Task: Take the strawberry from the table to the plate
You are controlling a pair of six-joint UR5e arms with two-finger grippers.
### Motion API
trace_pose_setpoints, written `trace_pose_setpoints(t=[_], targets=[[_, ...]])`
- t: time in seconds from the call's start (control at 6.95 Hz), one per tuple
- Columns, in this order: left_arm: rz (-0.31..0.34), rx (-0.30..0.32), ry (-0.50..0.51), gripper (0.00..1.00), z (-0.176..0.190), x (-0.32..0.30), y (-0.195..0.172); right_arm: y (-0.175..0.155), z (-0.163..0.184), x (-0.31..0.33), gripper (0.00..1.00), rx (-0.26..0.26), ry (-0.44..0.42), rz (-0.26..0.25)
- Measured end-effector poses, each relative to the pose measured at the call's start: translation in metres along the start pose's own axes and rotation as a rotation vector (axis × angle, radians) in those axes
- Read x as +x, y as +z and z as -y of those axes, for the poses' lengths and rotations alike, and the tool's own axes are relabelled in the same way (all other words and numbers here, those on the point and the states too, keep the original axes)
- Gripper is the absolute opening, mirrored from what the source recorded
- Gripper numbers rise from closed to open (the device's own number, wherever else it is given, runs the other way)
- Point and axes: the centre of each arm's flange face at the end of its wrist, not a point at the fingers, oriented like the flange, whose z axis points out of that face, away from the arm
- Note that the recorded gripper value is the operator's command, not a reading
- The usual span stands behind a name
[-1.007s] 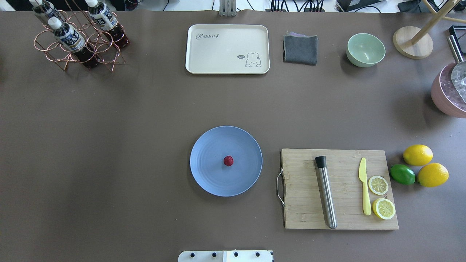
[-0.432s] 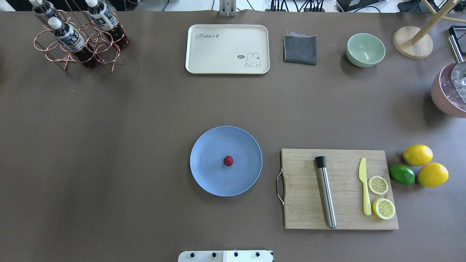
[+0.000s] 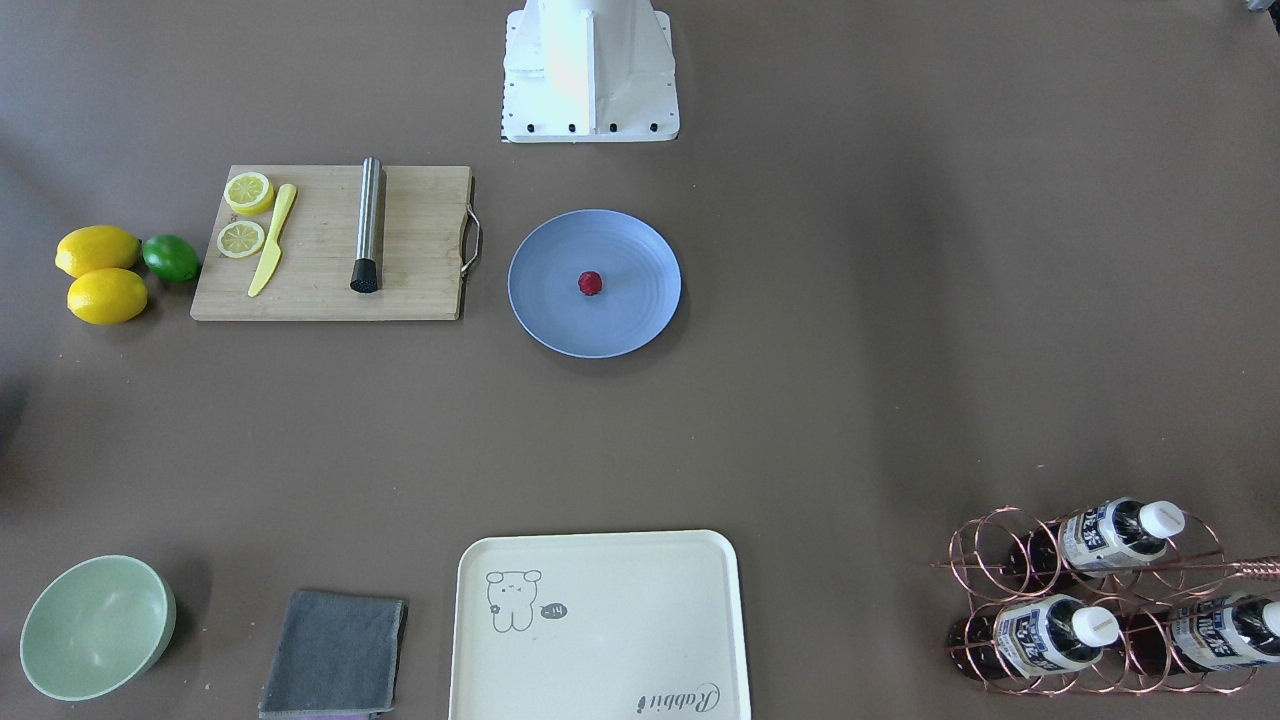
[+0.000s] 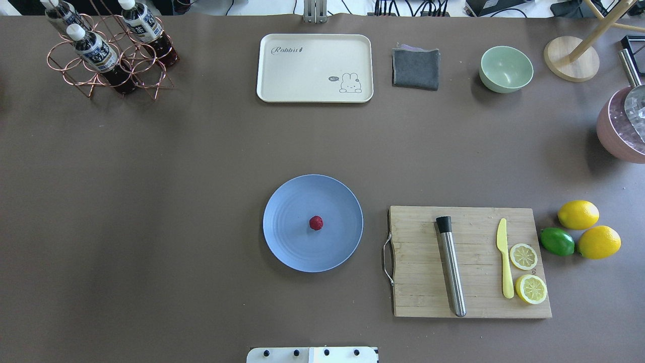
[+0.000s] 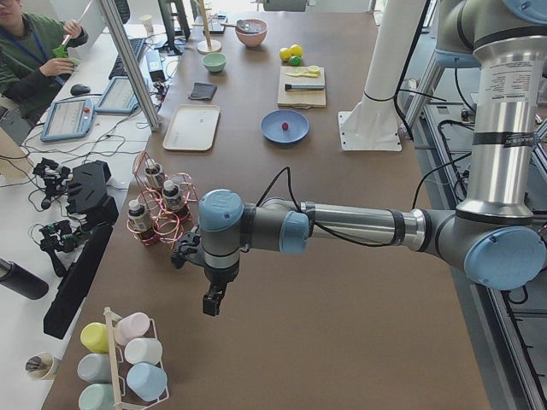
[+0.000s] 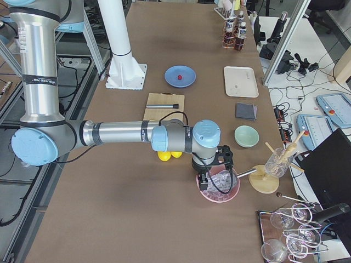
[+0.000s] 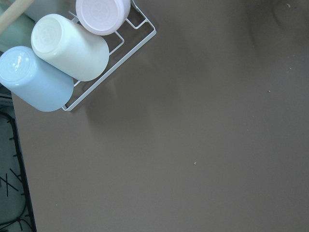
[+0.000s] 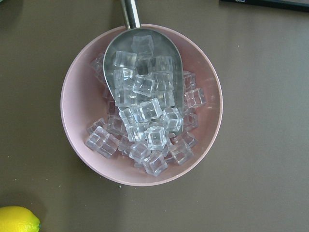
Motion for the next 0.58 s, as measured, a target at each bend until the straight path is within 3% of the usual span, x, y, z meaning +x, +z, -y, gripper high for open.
trace_pose_setpoints(t=[0.58], targets=[[0.001, 0.004, 0.002, 0.98, 0.0021, 0.0016, -0.0014, -0.0024, 0.0028, -0.0019, 1.00, 0.006, -0.005, 0.001]])
